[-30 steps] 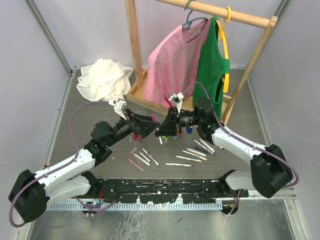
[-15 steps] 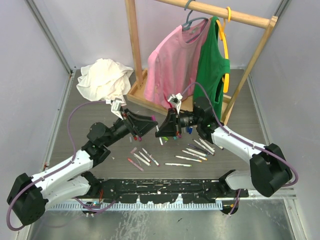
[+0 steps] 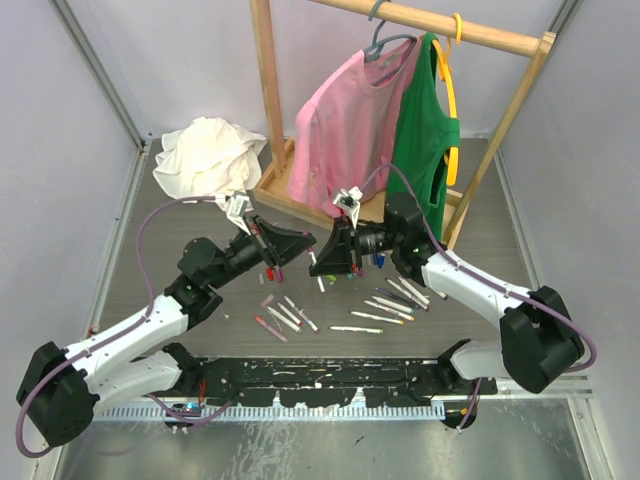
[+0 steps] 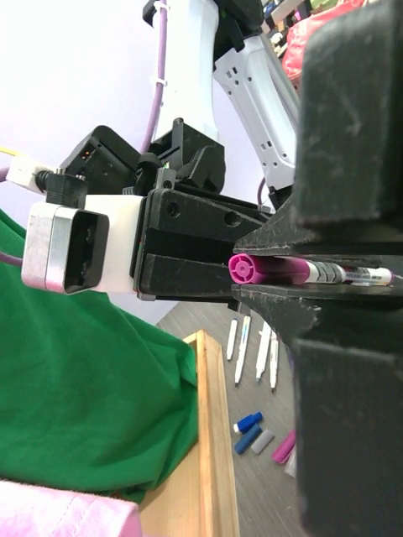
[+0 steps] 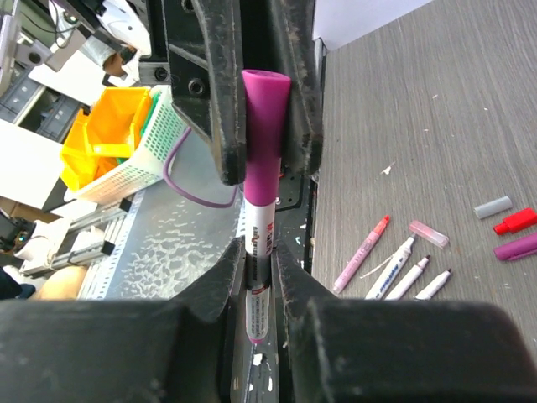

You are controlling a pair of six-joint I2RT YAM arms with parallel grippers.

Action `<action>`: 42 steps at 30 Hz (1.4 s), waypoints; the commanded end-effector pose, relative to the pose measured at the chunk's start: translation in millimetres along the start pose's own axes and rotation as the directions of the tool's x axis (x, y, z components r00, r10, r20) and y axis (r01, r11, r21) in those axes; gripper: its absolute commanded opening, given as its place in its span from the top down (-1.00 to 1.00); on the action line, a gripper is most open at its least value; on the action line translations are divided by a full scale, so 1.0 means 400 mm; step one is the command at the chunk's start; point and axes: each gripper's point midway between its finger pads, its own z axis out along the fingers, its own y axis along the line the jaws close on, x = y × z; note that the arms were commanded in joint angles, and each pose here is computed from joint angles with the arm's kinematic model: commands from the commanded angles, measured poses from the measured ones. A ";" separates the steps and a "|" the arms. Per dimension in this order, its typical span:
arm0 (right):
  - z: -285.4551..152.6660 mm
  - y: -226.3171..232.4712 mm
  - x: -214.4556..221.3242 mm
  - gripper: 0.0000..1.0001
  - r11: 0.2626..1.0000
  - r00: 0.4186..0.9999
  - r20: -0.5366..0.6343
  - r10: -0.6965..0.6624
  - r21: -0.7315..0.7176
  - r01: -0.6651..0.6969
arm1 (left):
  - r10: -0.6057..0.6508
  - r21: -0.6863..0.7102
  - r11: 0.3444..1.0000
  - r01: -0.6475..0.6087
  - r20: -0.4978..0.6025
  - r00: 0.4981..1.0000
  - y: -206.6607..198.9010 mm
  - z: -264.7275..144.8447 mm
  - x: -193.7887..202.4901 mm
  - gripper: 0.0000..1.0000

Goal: Open the pen caps
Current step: Open the pen cap from the pen, then place the pen cap at the center of the board.

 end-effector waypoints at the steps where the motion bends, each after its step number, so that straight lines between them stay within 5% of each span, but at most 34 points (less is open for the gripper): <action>1: 0.011 0.012 -0.031 0.98 0.998 0.999 0.005 -0.053 -0.018 0.053 | 0.064 0.064 0.996 -0.068 0.057 0.996 -0.072 0.011 -0.072 0.99; 12: 0.052 -0.017 0.028 0.98 0.999 0.997 -0.070 0.020 -0.036 -0.022 | 0.271 -0.090 0.963 -0.255 0.301 0.914 -0.120 -0.042 -0.387 1.00; 16: 0.058 -0.013 0.034 0.98 0.999 0.997 -0.079 0.020 -0.040 -0.024 | 0.275 -0.096 0.961 -0.258 0.339 0.900 -0.129 -0.045 -0.433 1.00; 32: 0.054 -0.003 0.022 0.98 0.999 0.997 -0.070 -0.011 -0.033 0.009 | 0.244 -0.113 0.969 -0.220 0.288 0.926 -0.080 -0.054 -0.379 1.00; 37: 0.051 -0.017 0.022 0.98 0.999 0.997 -0.068 -0.030 0.010 0.031 | 0.159 -0.298 0.949 -0.107 0.157 0.975 0.056 -0.096 -0.271 1.00; 42: 0.076 -0.028 0.053 0.98 0.999 0.993 -0.118 -0.002 0.040 0.007 | -0.007 -0.593 0.805 -0.001 -0.010 1.000 0.257 -0.212 -0.080 1.00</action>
